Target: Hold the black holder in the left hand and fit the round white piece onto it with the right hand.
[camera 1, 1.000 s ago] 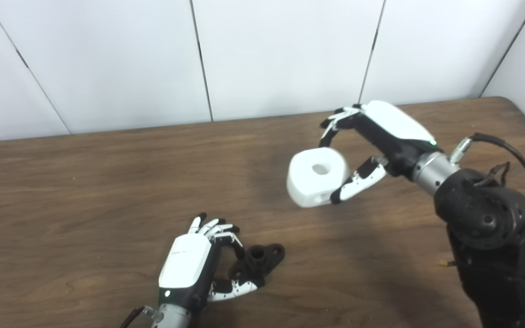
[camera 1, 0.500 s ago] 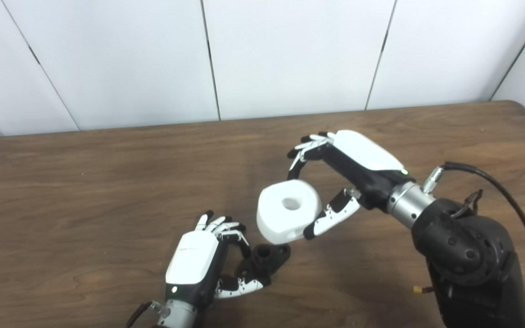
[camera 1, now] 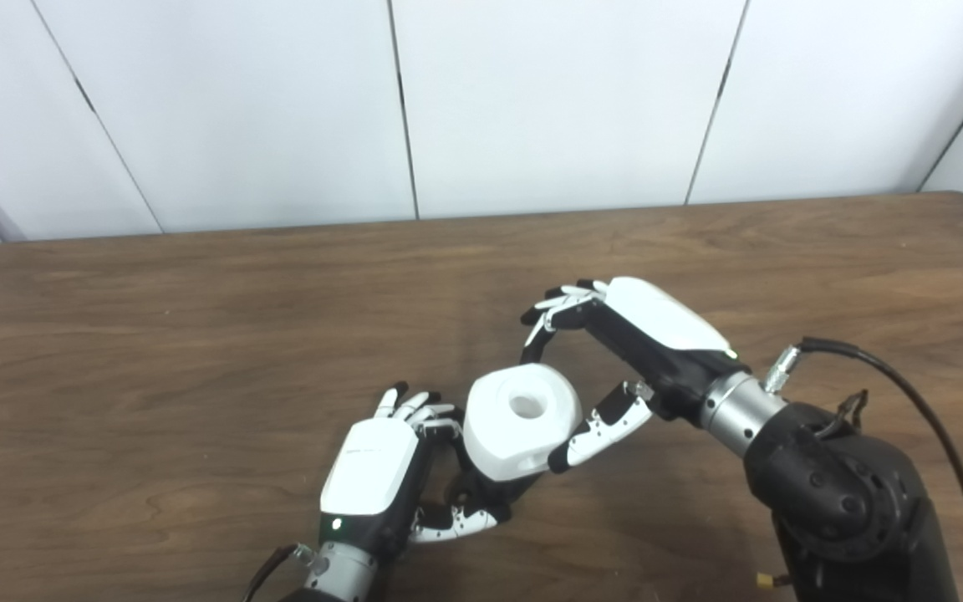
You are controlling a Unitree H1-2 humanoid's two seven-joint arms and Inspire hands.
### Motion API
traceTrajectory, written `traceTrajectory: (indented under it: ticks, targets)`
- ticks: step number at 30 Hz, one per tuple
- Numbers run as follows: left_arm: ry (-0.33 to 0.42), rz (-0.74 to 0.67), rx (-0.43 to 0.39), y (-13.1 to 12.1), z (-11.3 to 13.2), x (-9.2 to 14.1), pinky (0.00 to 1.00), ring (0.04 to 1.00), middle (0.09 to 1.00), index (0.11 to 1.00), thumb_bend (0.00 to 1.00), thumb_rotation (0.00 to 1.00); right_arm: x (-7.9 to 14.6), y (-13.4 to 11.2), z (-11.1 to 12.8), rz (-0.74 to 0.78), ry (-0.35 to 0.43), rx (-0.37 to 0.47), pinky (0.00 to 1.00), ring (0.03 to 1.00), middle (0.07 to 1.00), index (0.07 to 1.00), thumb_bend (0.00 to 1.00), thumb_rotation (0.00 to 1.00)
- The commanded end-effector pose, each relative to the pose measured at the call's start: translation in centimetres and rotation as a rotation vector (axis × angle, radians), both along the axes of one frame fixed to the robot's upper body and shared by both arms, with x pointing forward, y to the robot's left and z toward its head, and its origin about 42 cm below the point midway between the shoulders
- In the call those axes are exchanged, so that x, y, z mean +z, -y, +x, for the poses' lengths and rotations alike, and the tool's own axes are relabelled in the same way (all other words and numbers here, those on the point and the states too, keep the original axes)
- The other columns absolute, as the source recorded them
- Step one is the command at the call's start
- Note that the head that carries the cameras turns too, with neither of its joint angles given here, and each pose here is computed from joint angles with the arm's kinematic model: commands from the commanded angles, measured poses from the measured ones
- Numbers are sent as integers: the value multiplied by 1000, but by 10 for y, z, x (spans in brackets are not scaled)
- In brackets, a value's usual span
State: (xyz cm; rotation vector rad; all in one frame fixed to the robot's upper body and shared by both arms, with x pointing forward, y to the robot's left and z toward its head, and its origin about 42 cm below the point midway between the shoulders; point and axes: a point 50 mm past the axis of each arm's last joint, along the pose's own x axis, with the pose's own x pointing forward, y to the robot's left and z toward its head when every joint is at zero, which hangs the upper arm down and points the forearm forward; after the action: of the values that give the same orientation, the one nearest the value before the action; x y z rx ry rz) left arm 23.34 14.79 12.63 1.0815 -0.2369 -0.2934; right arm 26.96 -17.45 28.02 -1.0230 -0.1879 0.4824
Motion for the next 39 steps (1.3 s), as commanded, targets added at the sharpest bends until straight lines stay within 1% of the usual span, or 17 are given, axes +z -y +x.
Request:
traceTrajectory:
  ticks: [1,6,19,39]
  targets:
    - [-22,27,-15,6,0,-4,1000,888,785,486,520,46,8,-4,1,15,71,15,1000,932,811,481,525,137]
    - [-19,24,-16,7,1,-5,1000,888,784,485,520,46,3,-6,2,14,53,12,1000,939,816,481,525,136]
    - [-22,24,-14,10,1,-4,1000,892,785,486,520,46,3,-9,8,4,67,29,1000,948,819,482,525,137]
    - [-18,23,-12,11,2,-4,1000,889,785,486,521,46,-5,-6,8,-16,46,21,1000,954,823,482,525,137]
